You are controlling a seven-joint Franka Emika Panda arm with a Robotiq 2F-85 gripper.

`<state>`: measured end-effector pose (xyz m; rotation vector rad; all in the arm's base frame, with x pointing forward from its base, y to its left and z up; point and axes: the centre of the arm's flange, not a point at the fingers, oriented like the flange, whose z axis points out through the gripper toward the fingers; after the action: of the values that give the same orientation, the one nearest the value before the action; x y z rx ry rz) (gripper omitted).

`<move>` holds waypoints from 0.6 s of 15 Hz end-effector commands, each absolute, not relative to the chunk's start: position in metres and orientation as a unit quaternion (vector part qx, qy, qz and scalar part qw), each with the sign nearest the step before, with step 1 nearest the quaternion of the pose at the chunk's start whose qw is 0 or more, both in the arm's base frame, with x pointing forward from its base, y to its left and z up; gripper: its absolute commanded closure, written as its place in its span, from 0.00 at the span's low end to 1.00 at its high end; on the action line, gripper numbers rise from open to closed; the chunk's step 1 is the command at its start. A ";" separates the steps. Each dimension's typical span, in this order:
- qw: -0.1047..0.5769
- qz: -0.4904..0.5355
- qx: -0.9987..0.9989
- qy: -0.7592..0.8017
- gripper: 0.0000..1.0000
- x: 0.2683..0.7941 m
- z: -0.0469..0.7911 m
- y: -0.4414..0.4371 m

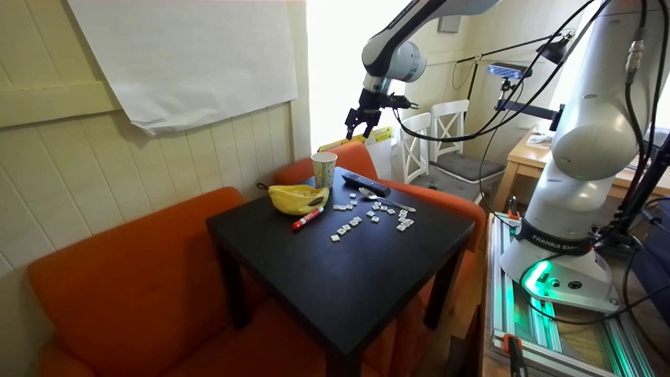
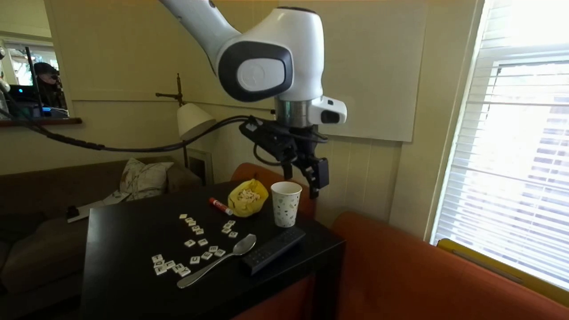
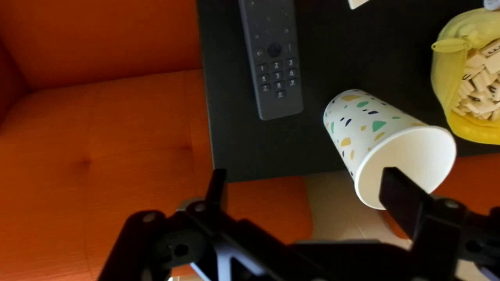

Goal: Move the remote to the right

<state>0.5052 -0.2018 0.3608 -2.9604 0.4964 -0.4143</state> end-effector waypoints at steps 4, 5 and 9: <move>-0.011 -0.031 -0.984 0.172 0.00 0.436 0.425 -0.208; -0.016 -0.012 -0.983 0.181 0.00 0.427 0.430 -0.210; 0.022 0.080 -0.973 0.215 0.00 0.379 0.448 -0.229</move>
<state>0.4149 -0.2257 0.4309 -3.0792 0.6170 0.0909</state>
